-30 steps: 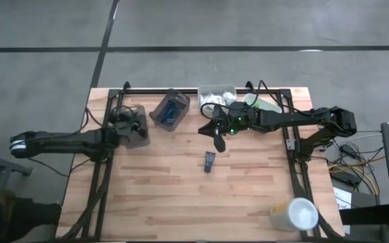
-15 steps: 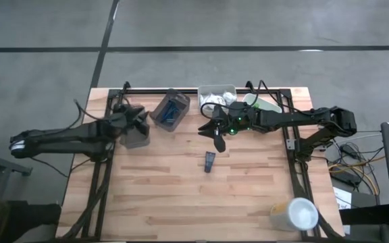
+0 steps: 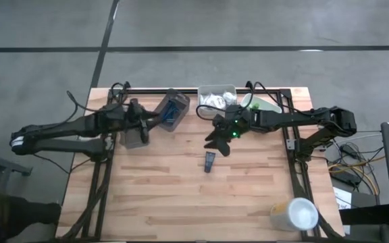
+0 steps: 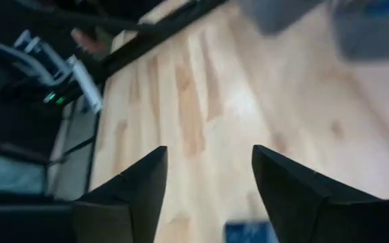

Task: Pick & Place Travel size toiletries
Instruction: Put the shaving cream into the left black bin

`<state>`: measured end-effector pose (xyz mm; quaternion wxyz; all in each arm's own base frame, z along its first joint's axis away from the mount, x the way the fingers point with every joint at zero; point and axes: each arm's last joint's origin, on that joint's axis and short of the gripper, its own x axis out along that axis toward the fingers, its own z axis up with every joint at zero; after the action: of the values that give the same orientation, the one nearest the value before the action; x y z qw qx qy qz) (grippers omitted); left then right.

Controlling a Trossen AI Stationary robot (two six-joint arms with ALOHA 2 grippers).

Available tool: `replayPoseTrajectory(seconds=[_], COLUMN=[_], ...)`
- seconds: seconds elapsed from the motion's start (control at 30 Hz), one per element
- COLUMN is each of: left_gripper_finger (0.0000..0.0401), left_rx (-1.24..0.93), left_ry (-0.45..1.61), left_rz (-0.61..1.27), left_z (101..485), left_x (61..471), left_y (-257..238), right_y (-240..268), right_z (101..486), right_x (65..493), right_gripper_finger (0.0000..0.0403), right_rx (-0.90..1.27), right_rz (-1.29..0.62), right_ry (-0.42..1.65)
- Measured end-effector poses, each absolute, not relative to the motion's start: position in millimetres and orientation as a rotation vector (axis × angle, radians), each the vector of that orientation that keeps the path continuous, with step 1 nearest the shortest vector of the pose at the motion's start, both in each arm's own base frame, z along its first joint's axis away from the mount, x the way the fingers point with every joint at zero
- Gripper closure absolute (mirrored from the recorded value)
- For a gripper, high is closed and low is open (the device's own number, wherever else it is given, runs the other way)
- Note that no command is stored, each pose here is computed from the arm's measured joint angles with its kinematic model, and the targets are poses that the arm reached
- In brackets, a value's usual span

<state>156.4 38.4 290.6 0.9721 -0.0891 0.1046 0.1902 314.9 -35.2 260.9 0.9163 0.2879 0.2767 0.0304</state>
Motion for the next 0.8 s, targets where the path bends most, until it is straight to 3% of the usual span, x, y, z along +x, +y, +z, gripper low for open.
replayPoseTrajectory(seconds=[0.13,0.3,0.6,0.8], left_gripper_finger=[0.0254,0.0254,0.0259,0.0259], left_rx=[-0.132,-0.132,-0.116,-0.119], left_ry=[0.244,0.314,0.495,0.609], left_rz=[0.3,0.166,0.029,-0.024], left_z=[299.8,301.8,278.5,256.7], left_x=[171.6,199.6,251.9,283.4], left_y=[36.8,32.4,11.5,-5.8], right_y=[-32.6,-29.6,-18.1,-7.4], right_z=[256.5,248.9,227.0,206.5], right_x=[311.5,305.6,289.4,296.5], right_gripper_finger=[0.0173,0.0162,0.018,0.0195], right_rx=[0.728,0.961,0.957,0.925], right_rz=[0.089,-0.009,-0.291,-0.283], right_ry=[0.65,0.769,0.972,1.022])
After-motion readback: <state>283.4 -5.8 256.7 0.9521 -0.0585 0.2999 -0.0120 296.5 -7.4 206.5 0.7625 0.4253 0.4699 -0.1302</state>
